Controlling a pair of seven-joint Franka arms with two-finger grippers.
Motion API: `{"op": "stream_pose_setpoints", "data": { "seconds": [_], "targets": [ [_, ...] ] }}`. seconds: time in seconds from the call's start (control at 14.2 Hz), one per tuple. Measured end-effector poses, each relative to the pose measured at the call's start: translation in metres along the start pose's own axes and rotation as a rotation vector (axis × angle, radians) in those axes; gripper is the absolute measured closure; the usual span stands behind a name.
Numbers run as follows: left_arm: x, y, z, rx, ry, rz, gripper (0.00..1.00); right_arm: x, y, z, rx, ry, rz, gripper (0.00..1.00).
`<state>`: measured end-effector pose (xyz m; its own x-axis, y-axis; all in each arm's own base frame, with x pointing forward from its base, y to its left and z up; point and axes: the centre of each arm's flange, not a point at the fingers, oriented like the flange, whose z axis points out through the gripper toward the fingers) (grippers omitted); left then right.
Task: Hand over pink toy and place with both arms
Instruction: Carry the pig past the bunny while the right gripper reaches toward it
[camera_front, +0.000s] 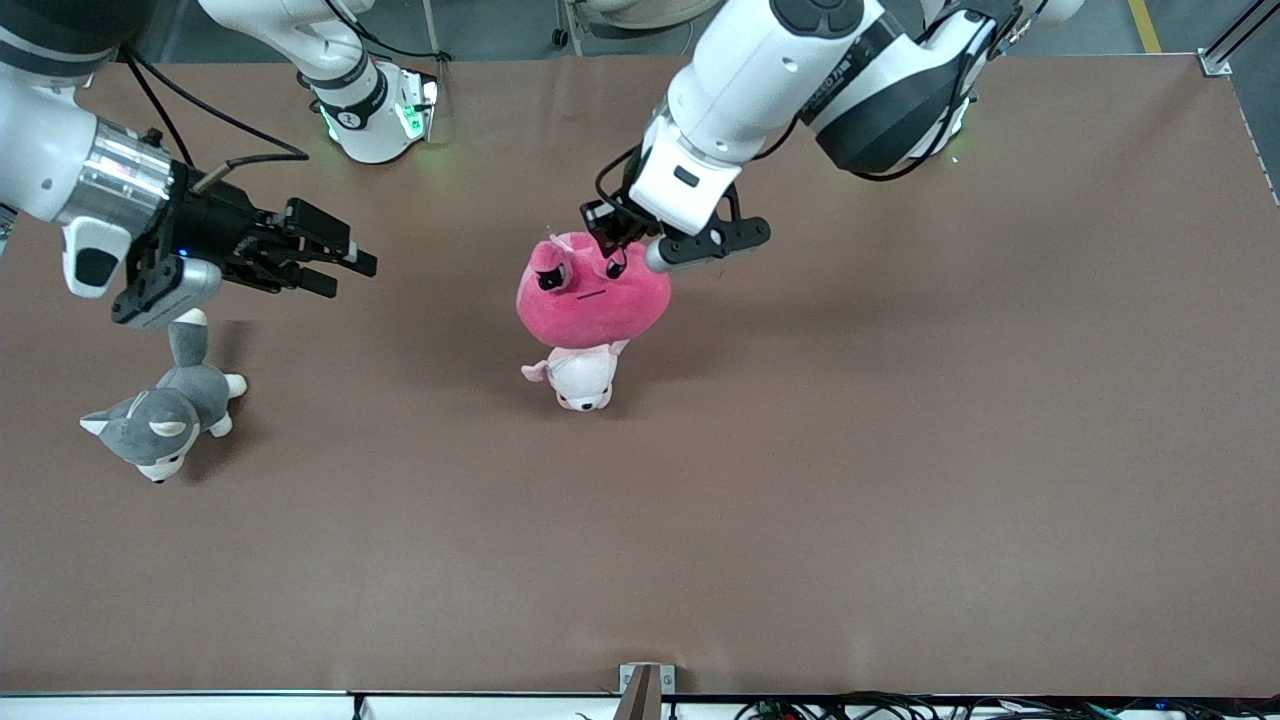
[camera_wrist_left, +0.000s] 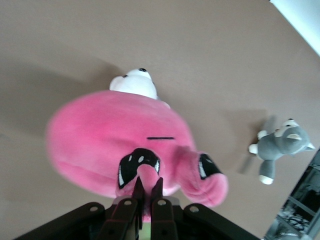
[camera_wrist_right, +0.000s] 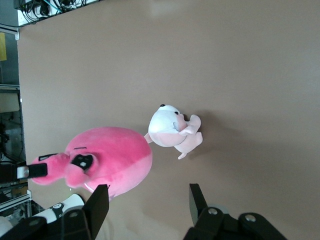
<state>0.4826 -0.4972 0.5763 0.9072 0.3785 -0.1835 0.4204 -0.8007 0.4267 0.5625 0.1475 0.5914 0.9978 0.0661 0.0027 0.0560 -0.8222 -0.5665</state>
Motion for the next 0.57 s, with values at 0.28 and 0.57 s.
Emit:
{"op": "stream_pose_setpoints", "data": {
  "seconds": [0.28, 0.57],
  "targets": [
    [-0.019, 0.011, 0.019, -0.031, -0.011, -0.022, 0.92, -0.003, -0.027, 0.032, -0.001, -0.049, 0.014, 0.26],
    [-0.039, 0.018, 0.034, -0.04, -0.027, -0.077, 0.92, -0.006, -0.037, 0.041, -0.003, -0.065, 0.006, 0.26]
  ]
}}
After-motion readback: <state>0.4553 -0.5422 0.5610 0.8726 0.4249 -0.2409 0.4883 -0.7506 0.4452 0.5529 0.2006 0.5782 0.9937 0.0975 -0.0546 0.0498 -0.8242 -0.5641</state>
